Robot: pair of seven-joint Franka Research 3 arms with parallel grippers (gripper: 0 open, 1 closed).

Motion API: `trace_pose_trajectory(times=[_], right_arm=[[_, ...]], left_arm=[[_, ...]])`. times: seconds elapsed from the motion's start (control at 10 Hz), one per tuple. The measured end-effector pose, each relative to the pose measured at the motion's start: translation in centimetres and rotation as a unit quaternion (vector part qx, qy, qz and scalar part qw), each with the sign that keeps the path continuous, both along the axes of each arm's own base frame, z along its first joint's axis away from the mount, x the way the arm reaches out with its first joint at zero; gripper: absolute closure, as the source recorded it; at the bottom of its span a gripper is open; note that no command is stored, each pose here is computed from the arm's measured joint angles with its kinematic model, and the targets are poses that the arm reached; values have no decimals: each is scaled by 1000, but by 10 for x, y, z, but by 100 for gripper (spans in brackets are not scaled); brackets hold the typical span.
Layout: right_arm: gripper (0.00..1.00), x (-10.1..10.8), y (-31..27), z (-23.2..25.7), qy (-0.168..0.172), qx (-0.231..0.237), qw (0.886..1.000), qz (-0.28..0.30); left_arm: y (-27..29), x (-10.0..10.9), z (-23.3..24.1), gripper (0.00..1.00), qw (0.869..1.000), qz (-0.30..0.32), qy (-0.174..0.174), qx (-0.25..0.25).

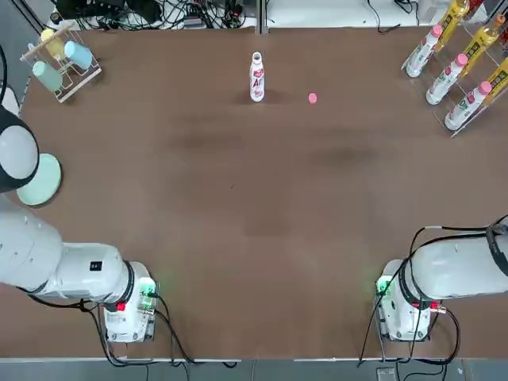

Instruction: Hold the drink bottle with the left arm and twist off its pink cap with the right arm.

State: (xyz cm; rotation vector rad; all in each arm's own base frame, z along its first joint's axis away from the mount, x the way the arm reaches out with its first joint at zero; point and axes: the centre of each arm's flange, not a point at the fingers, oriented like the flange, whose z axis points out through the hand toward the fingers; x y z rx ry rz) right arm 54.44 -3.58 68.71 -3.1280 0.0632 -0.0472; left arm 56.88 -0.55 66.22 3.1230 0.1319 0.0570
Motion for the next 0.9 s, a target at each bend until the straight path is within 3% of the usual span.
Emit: trace_pose_trajectory(times=[0.9], right_arm=[[0, 1, 0, 0, -1, 0, 1000, 0]], left_arm=[[1, 7, -7, 0, 1000, -11, -6, 0]])
